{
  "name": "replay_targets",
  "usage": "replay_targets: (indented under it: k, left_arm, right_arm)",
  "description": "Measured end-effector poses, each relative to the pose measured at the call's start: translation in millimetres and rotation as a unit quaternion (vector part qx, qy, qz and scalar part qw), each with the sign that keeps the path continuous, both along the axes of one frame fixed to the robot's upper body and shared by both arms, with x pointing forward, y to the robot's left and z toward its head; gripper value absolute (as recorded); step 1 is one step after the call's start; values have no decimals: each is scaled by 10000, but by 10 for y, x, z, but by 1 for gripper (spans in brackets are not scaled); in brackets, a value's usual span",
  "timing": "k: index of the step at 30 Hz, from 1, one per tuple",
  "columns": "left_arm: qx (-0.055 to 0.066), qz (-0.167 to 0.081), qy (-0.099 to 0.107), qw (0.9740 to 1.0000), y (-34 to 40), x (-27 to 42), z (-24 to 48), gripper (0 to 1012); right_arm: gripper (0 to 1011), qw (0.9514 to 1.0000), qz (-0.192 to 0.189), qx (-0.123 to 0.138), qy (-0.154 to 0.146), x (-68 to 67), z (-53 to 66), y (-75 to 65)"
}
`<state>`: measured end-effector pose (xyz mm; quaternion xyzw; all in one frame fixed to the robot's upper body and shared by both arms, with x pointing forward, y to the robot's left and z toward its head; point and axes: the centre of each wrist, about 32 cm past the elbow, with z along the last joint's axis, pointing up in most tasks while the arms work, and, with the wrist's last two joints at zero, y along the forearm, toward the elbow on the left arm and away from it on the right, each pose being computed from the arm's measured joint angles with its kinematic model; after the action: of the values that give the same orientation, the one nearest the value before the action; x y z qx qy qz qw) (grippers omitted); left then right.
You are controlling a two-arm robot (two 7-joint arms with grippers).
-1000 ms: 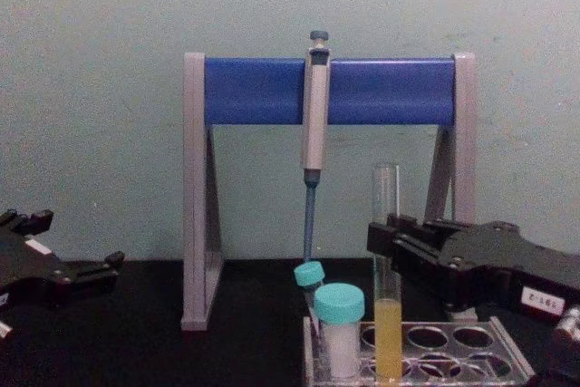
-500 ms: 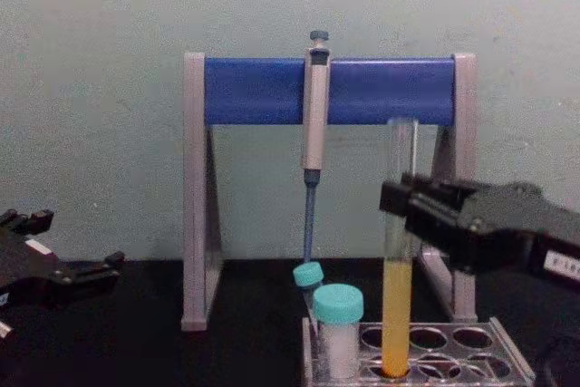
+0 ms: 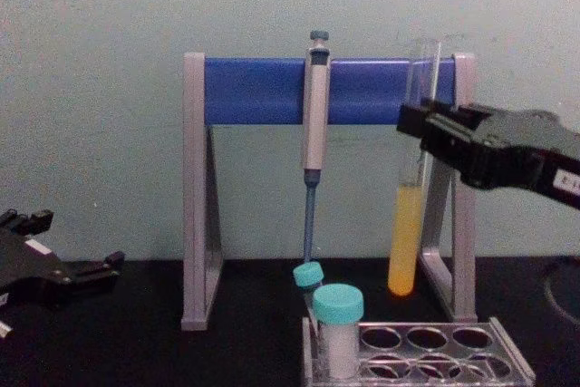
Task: Pick up the test tube from the test tube rack, shake it, then place it back into the test tube rack.
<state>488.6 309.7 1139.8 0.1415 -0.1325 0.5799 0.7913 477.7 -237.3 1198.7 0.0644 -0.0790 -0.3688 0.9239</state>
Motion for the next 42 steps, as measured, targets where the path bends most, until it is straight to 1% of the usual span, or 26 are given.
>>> replay_targets:
  k: [5,11,20,26,31,33,36,37,40,41,42]
  left_arm:
    - [0,0,0,10000,0,0,0,1001]
    - [0,0,0,10000,0,0,0,1002]
    - [0,0,0,10000,0,0,0,1001]
    - [0,0,0,10000,0,0,0,1001]
    - [0,0,0,10000,0,0,0,1001]
    - [0,0,0,10000,0,0,0,1001]
    - [0,0,0,10000,0,0,0,1001]
    - [0,0,0,10000,0,0,0,1001]
    - [0,0,0,10000,0,0,0,1001]
    - [0,0,0,10000,0,0,0,1001]
    - [0,0,0,10000,0,0,0,1001]
  right_arm:
    - [227,9999,-106,62,-40,86,38,7]
    - [227,9998,-198,66,4,158,47,19]
    - [227,9996,-274,46,55,194,36,19]
    - [227,9993,-379,28,51,200,40,-18]
    - [227,9987,-504,3,45,171,39,-88]
    - [227,9984,-562,-19,44,136,38,-128]
    - [227,9980,-632,-63,64,51,34,-193]
    - [227,9980,-632,-63,64,51,34,-193]
    - [227,9979,-632,-93,99,-61,18,-236]
    - [227,9980,-620,-96,108,-82,16,-238]
    - [227,9982,-575,-101,135,-132,7,-238]
